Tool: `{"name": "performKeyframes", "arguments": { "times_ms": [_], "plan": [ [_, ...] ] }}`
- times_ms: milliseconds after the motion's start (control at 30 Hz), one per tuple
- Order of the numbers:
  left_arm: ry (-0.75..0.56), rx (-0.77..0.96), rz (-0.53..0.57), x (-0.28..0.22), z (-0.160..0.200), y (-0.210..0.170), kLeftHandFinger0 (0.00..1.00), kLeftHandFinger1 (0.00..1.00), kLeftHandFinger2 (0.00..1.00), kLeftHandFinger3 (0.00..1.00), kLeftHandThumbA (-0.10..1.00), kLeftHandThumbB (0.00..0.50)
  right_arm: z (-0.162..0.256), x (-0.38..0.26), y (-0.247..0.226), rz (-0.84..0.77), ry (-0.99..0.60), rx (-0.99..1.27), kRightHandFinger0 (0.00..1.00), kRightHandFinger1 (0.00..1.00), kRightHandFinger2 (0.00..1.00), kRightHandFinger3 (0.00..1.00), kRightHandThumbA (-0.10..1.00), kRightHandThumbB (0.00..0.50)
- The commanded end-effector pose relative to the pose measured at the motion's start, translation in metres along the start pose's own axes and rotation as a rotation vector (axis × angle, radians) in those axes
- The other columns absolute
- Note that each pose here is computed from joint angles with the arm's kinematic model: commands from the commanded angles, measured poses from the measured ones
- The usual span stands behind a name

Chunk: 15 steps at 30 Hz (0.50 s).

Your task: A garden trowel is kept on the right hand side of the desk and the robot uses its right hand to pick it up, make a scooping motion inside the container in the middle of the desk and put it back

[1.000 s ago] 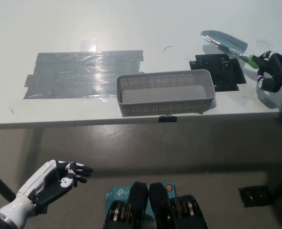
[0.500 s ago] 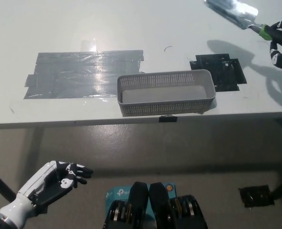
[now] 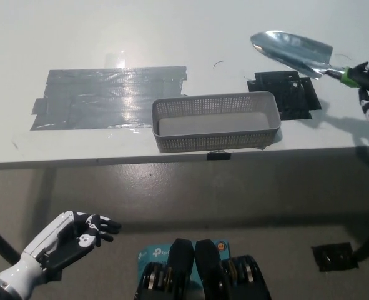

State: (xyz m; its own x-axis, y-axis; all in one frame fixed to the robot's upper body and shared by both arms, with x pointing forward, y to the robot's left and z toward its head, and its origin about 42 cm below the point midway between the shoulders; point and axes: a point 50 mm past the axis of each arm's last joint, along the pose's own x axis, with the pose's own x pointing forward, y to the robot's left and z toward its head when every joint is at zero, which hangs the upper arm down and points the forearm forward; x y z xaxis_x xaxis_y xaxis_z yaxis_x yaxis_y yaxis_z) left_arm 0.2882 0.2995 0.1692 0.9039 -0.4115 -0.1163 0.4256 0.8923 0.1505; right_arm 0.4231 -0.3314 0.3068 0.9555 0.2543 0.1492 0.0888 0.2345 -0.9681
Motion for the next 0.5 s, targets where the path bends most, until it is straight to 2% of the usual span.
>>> {"name": "performKeyframes", "arguments": {
  "times_ms": [0, 67, 100, 133, 167, 267, 300, 333, 367, 400, 433, 467],
  "plan": [
    [-0.028, 0.026, -0.010, -0.002, 0.009, 0.009, 0.69, 0.68, 0.64, 0.52, 0.94, 0.059, -0.010, -0.003, -0.038, -0.054, -0.044, -0.049, 0.00, 0.15, 0.47, 0.17, -0.10, 0.169],
    [-0.031, 0.042, -0.013, -0.002, 0.010, 0.009, 0.69, 0.68, 0.64, 0.51, 0.97, 0.067, -0.016, -0.003, -0.038, -0.067, -0.045, -0.063, 0.00, 0.17, 0.54, 0.15, -0.10, 0.182],
    [-0.040, 0.035, -0.018, -0.002, 0.010, 0.009, 0.68, 0.67, 0.64, 0.55, 0.97, 0.051, -0.020, -0.002, -0.042, -0.067, -0.034, -0.083, 0.00, 0.21, 0.56, 0.12, -0.10, 0.186],
    [-0.033, 0.030, -0.013, -0.002, 0.010, 0.009, 0.69, 0.68, 0.64, 0.56, 0.97, 0.060, -0.023, -0.001, -0.042, -0.081, -0.052, -0.102, 0.00, 0.29, 0.61, 0.18, -0.10, 0.235],
    [-0.037, 0.035, -0.015, -0.001, 0.013, 0.010, 0.69, 0.68, 0.64, 0.57, 0.97, 0.055, -0.025, -0.001, -0.044, -0.077, -0.055, -0.130, 0.01, 0.34, 0.65, 0.22, -0.10, 0.223],
    [-0.036, 0.036, -0.011, 0.001, 0.013, 0.011, 0.68, 0.67, 0.63, 0.55, 0.95, 0.053, -0.026, 0.003, -0.048, -0.082, -0.063, -0.136, 0.00, 0.32, 0.59, 0.24, -0.10, 0.210],
    [-0.037, 0.043, -0.010, 0.002, 0.014, 0.012, 0.68, 0.67, 0.63, 0.54, 0.96, 0.067, -0.025, 0.005, -0.049, -0.079, -0.075, -0.138, 0.00, 0.30, 0.57, 0.25, -0.10, 0.207],
    [-0.039, 0.038, -0.012, 0.003, 0.015, 0.011, 0.68, 0.67, 0.63, 0.53, 0.96, 0.066, -0.021, 0.007, -0.050, -0.094, -0.129, -0.160, 0.00, 0.29, 0.54, 0.22, -0.10, 0.224],
    [-0.041, 0.040, -0.013, 0.003, 0.015, 0.011, 0.67, 0.67, 0.63, 0.52, 0.95, 0.069, -0.018, 0.008, -0.050, -0.075, -0.147, -0.185, 0.00, 0.27, 0.52, 0.24, -0.10, 0.200],
    [-0.045, 0.038, -0.017, 0.004, 0.015, 0.012, 0.67, 0.67, 0.62, 0.51, 0.95, 0.053, -0.012, 0.007, -0.052, -0.041, -0.152, -0.222, 0.01, 0.25, 0.50, 0.38, -0.10, 0.174],
    [-0.047, 0.039, -0.019, 0.005, 0.016, 0.012, 0.66, 0.66, 0.62, 0.50, 0.96, 0.050, -0.008, 0.007, -0.052, -0.036, -0.174, -0.243, 0.00, 0.13, 0.37, 0.31, -0.10, 0.114],
    [-0.048, 0.041, -0.016, 0.005, 0.016, 0.012, 0.65, 0.65, 0.61, 0.49, 0.96, 0.053, -0.003, 0.006, -0.050, -0.049, -0.215, -0.277, 0.00, 0.03, 0.26, 0.21, -0.10, 0.071]
  ]
}}
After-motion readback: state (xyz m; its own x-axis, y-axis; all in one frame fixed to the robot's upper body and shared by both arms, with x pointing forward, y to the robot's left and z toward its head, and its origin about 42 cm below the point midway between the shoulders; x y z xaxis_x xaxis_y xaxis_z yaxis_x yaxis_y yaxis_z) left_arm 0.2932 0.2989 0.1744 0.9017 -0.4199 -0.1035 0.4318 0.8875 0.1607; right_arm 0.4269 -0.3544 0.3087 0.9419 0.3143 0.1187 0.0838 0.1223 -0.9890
